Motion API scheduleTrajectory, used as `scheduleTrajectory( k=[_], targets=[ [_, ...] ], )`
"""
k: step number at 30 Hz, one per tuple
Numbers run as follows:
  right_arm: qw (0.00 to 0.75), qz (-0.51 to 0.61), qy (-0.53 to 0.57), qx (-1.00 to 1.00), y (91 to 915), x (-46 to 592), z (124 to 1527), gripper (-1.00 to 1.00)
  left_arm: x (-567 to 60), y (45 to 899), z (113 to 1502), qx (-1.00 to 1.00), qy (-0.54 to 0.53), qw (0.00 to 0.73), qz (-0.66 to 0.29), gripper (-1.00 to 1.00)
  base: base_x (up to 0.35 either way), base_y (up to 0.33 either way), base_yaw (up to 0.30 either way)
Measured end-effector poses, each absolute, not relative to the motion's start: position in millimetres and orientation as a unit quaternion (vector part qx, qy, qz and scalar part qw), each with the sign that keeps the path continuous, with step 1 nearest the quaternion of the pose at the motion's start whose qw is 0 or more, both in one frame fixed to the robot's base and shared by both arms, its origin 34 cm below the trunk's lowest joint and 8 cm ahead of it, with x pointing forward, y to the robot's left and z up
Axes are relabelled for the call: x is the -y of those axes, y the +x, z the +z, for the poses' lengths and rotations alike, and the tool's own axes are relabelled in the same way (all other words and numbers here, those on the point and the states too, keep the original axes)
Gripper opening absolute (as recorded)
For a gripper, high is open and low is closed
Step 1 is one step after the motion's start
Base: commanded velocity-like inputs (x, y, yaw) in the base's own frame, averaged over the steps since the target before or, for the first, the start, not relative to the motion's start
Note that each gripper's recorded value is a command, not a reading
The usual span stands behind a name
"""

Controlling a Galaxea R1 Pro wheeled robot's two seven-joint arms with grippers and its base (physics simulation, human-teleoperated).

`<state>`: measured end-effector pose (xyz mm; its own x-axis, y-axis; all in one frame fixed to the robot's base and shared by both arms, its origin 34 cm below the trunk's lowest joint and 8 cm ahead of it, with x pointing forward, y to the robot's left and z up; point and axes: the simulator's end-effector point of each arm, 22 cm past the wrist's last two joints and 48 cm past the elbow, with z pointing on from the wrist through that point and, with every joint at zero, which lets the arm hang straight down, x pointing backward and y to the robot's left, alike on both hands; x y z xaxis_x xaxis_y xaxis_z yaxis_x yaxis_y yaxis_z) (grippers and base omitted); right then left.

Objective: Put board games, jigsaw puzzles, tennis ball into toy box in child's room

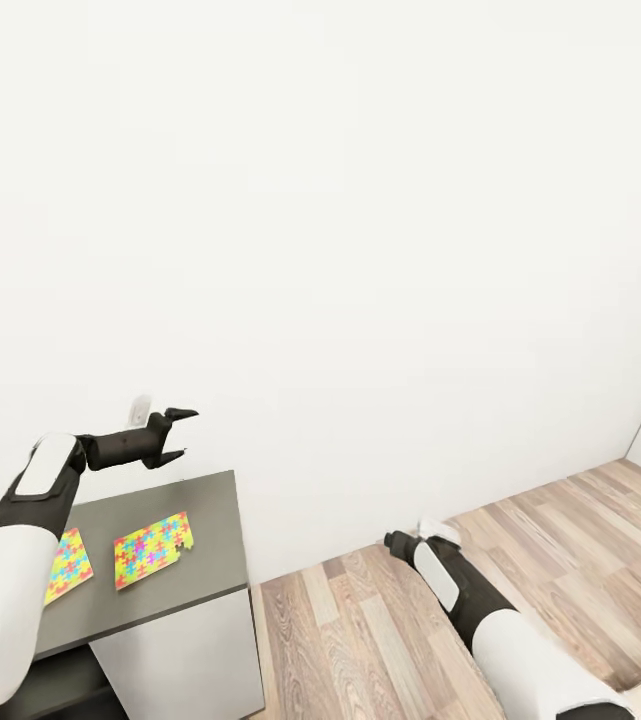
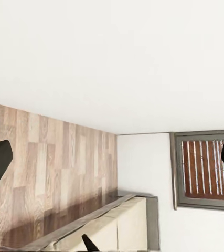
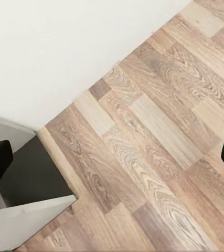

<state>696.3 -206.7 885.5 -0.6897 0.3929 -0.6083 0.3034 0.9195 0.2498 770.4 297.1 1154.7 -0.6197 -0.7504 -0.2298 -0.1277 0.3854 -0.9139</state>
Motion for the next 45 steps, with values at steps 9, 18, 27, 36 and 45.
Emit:
scheduleTrajectory(
  k=[9, 18, 27, 36, 45],
  targets=[
    [0.331, 0.059, 0.194, -0.922, 677.9, 204.8, 863.7, 1.0, -307.5, 767.7, 1133.3, -0.789, -0.288, 0.331, -0.43, 1.0, 0.0, 0.0, 0.0],
    [0.331, 0.06, 0.193, -0.922, 677.1, 202.9, 862.9, 1.0, -318.2, 766.0, 1132.1, -0.791, -0.29, 0.336, -0.421, 1.0, 0.0, 0.0, 0.0],
    [0.345, 0.063, 0.17, -0.921, 680.2, 177.8, 868.4, 1.0, -338.4, 765.5, 1139.2, -0.793, -0.291, 0.351, -0.405, 1.0, 0.0, 0.0, 0.0],
    [0.295, 0.03, 0.137, -0.945, 658.5, 157.3, 855.5, 1.0, -364.3, 760.9, 1115.8, -0.83, -0.286, 0.355, -0.322, 1.0, 0.0, 0.0, 0.0],
    [0.264, 0.008, 0.127, -0.956, 641.9, 160.2, 841.4, 1.0, -389.1, 762.2, 1097.9, -0.859, -0.271, 0.374, -0.221, 1.0, 0.0, 0.0, 0.0]
  ],
)
